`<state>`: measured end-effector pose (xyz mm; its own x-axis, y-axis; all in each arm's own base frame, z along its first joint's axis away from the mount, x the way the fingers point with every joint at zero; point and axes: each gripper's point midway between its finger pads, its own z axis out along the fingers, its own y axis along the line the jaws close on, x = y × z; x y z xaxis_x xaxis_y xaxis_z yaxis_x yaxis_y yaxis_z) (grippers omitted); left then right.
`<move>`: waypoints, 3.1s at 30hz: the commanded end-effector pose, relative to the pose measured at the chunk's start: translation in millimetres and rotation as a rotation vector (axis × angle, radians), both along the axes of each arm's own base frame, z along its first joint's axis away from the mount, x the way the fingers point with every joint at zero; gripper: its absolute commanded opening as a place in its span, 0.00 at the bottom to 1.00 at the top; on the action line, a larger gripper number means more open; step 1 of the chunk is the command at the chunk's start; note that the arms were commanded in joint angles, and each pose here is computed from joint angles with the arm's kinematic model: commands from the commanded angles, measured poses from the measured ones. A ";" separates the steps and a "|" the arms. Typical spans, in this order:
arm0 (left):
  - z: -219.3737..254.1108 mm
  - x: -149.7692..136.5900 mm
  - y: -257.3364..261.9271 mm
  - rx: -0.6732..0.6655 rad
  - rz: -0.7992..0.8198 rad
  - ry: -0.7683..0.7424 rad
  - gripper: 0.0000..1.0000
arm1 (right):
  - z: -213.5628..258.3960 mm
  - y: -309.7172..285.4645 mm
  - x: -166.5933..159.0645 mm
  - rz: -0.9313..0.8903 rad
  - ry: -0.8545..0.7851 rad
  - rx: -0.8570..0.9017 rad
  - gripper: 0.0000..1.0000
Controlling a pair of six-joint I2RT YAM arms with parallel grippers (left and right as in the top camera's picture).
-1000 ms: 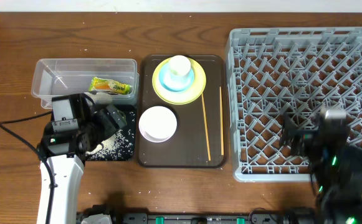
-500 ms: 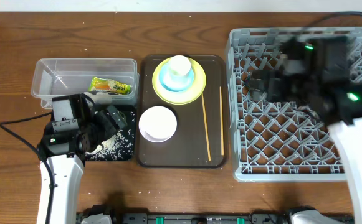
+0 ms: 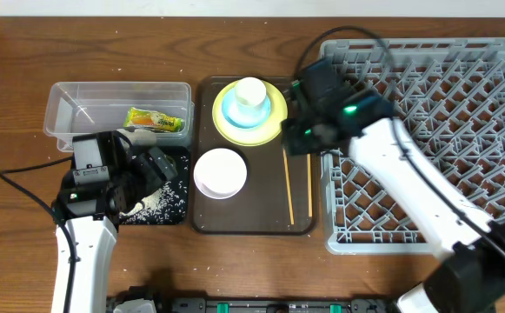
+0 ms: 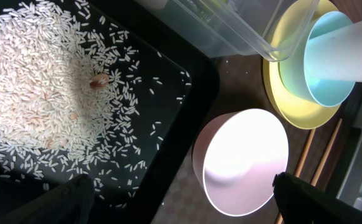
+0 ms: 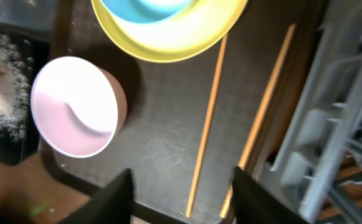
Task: Sort waste into correct bins and load items into the dishwasher rack
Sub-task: 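Reach the right gripper to the brown tray and grasp a chopstick, then carry the chopstick into the dishwasher rack and release it upright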
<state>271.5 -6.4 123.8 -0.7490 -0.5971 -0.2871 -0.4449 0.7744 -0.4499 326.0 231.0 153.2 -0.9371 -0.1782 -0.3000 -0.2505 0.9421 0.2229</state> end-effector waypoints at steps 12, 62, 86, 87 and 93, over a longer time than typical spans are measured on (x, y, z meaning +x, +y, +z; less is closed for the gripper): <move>5.0 2.8 -0.1 -0.009 0.004 -0.011 0.95 | -89.8 15.3 -3.1 -0.062 0.065 -0.259 0.34; 5.0 2.9 0.1 -0.008 0.004 -0.011 0.95 | -150.0 -5.7 12.7 -0.186 0.071 -0.287 0.21; 5.0 2.9 0.2 -0.008 0.004 -0.011 0.95 | -92.0 -7.4 32.0 -0.217 -0.011 -0.193 0.01; 5.0 2.9 0.1 -0.008 0.004 -0.011 0.95 | -76.5 -8.8 37.8 -0.221 -0.038 -0.172 0.01; 5.0 2.9 0.2 -0.008 0.004 -0.011 0.95 | -9.3 -28.7 54.5 -0.268 -0.168 -0.083 0.01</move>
